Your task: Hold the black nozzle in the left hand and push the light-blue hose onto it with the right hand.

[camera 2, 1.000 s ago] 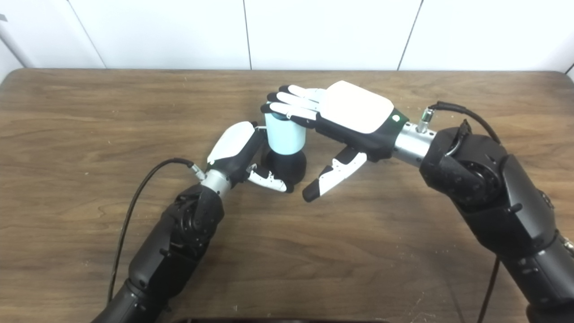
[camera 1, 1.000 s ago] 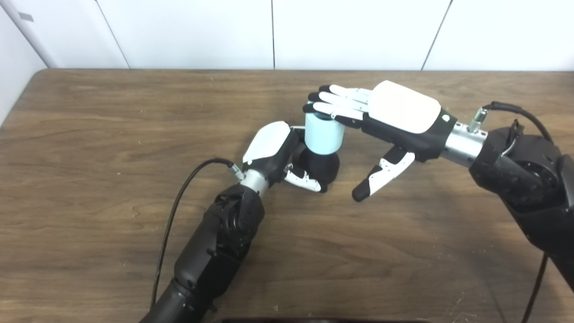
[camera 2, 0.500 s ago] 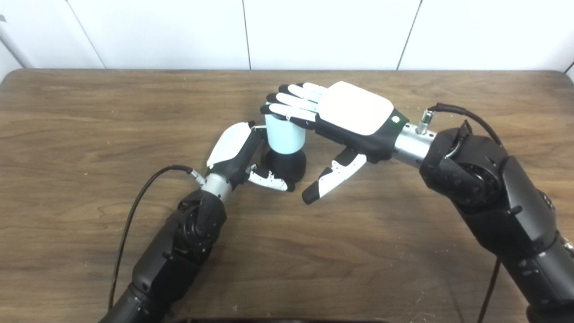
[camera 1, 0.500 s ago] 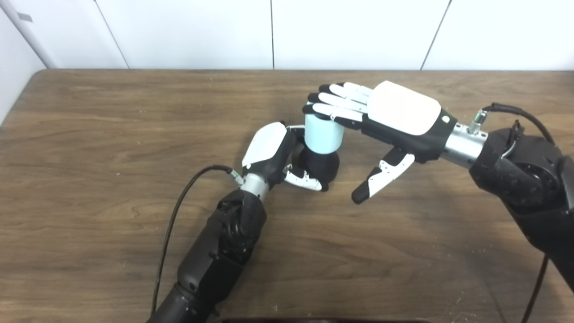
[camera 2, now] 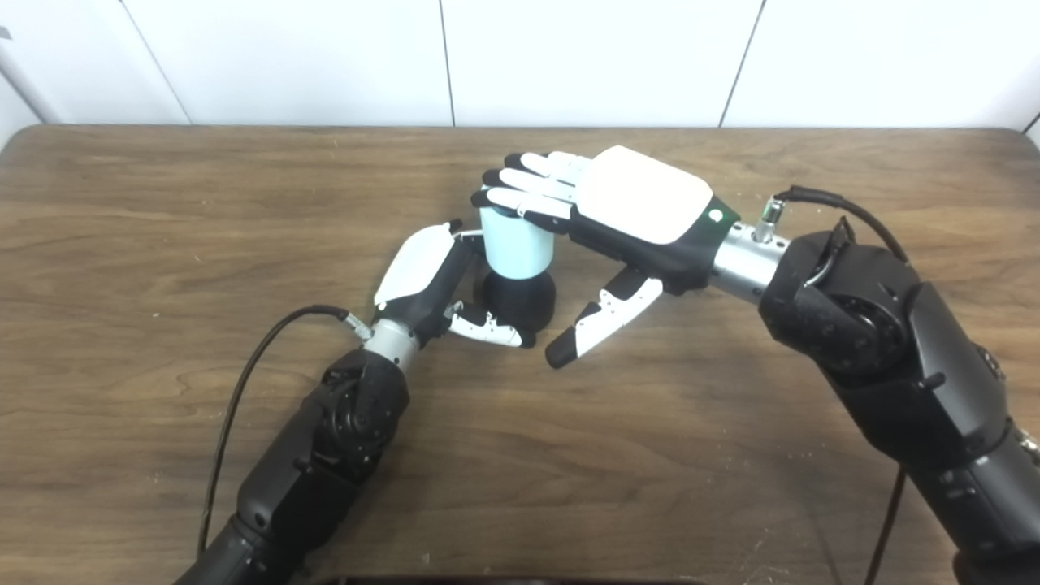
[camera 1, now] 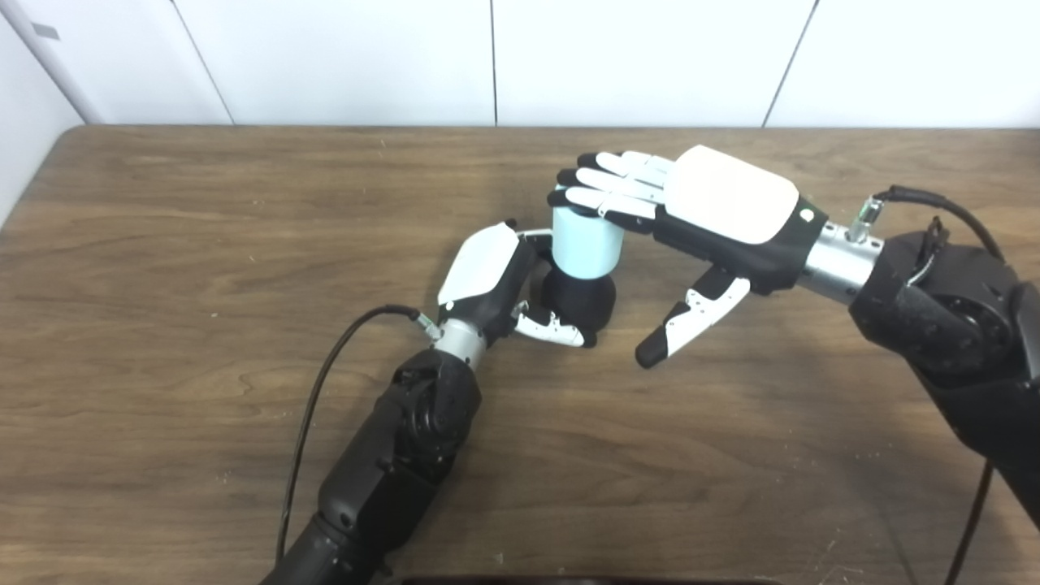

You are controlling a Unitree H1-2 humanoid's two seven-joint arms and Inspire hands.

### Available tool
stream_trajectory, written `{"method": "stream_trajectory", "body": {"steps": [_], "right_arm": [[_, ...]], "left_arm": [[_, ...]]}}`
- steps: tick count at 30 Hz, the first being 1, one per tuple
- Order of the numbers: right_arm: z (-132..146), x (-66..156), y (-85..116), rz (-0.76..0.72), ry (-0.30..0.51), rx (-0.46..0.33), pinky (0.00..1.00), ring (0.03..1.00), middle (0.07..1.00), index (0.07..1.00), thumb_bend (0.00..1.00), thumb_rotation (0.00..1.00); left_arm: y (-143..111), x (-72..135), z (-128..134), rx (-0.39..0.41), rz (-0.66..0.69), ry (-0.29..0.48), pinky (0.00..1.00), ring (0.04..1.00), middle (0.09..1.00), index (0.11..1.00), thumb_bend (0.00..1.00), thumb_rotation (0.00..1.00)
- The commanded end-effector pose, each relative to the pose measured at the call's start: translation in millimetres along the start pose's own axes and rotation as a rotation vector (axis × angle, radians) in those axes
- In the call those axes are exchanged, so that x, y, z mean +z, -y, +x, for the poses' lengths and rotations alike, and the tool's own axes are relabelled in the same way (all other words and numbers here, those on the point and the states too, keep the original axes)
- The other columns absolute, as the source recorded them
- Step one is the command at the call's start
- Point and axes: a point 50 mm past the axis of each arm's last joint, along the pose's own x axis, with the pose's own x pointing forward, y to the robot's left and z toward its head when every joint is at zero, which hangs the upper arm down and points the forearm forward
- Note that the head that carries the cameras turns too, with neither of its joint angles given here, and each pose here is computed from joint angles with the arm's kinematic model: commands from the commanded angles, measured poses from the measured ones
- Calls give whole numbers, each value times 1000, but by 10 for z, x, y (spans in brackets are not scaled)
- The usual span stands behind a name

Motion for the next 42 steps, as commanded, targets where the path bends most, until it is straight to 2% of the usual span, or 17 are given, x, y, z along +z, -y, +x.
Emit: {"method": "stream_trajectory", "body": {"steps": [1, 10, 18, 28, 42], "right_arm": [[-43, -57, -88, 2, -42, 115, 955, 1000, 928, 930, 713, 1000], [-3, -70, -182, 45, -39, 144, 934, 1000, 932, 927, 716, 1000], [-41, -65, -293, 88, -71, 230, 946, 1000, 953, 935, 759, 1000], [-53, -57, -314, 77, -59, 235, 944, 1000, 958, 936, 761, 1000], [-141, -102, -324, 64, -63, 241, 944, 1000, 960, 938, 764, 1000]], "left_arm": [[373, -521, -272, -180, 71, -187, 1000, 800, 541, 444, 516, 0], [361, -510, -267, -206, 60, -200, 1000, 759, 541, 446, 516, 0], [351, -494, -274, -210, 67, -195, 1000, 753, 546, 444, 515, 0], [358, -503, -273, -213, 60, -203, 1000, 780, 546, 444, 515, 0], [358, -505, -270, -221, 51, -212, 1000, 749, 547, 445, 515, 0]]}}
